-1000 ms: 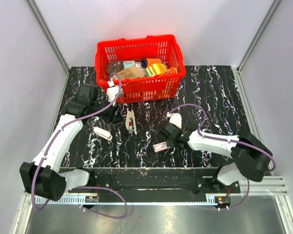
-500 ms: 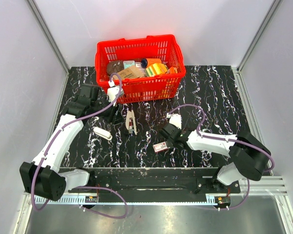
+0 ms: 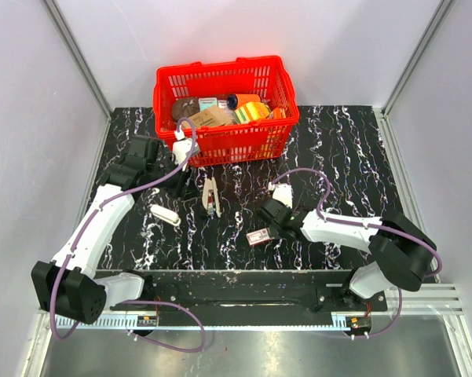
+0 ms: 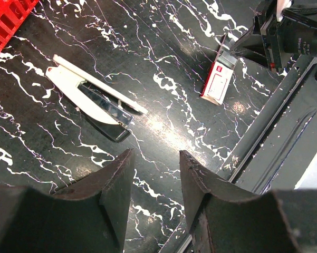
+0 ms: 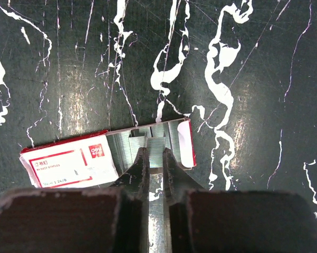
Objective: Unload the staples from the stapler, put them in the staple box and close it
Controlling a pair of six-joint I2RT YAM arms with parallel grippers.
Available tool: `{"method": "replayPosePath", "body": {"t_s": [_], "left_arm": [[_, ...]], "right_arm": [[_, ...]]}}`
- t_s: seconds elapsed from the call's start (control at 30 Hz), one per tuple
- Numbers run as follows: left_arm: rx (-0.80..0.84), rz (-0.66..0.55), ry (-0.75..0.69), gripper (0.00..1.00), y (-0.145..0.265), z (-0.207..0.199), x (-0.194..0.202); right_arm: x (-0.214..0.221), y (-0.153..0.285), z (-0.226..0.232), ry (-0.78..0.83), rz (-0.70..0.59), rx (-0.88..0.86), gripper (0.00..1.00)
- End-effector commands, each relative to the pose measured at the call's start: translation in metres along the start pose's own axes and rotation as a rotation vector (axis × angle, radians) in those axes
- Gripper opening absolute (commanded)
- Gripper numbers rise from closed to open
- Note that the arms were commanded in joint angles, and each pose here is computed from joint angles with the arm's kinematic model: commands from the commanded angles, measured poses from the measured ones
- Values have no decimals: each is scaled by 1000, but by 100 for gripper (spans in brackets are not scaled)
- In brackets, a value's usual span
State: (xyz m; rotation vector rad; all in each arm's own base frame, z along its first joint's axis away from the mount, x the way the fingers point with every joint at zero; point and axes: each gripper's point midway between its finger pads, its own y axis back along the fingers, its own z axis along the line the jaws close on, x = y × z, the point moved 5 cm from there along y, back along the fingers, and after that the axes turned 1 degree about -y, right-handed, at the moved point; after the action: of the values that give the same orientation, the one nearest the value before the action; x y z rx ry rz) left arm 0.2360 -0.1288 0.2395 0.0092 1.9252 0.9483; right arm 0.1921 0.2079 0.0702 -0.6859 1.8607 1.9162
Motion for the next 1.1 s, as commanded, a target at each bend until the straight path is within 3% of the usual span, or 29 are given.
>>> {"method": "replayPosePath", "body": {"t_s": [0.0, 0.43, 0.8, 1.07], "left_arm": [[-18, -32, -28, 44, 5, -2, -4], [-19, -38, -29, 44, 6, -3, -6], [-26, -33, -28, 46, 5, -2, -6], [-25, -33, -30, 46, 5, -1, -7]], "right_arm": [[3, 2, -3, 14, -7, 12, 11], [3, 1, -1, 25, -2, 2, 14], [2, 2, 0, 24, -1, -9, 33], [-3, 10, -1, 19, -24, -25, 35]]}}
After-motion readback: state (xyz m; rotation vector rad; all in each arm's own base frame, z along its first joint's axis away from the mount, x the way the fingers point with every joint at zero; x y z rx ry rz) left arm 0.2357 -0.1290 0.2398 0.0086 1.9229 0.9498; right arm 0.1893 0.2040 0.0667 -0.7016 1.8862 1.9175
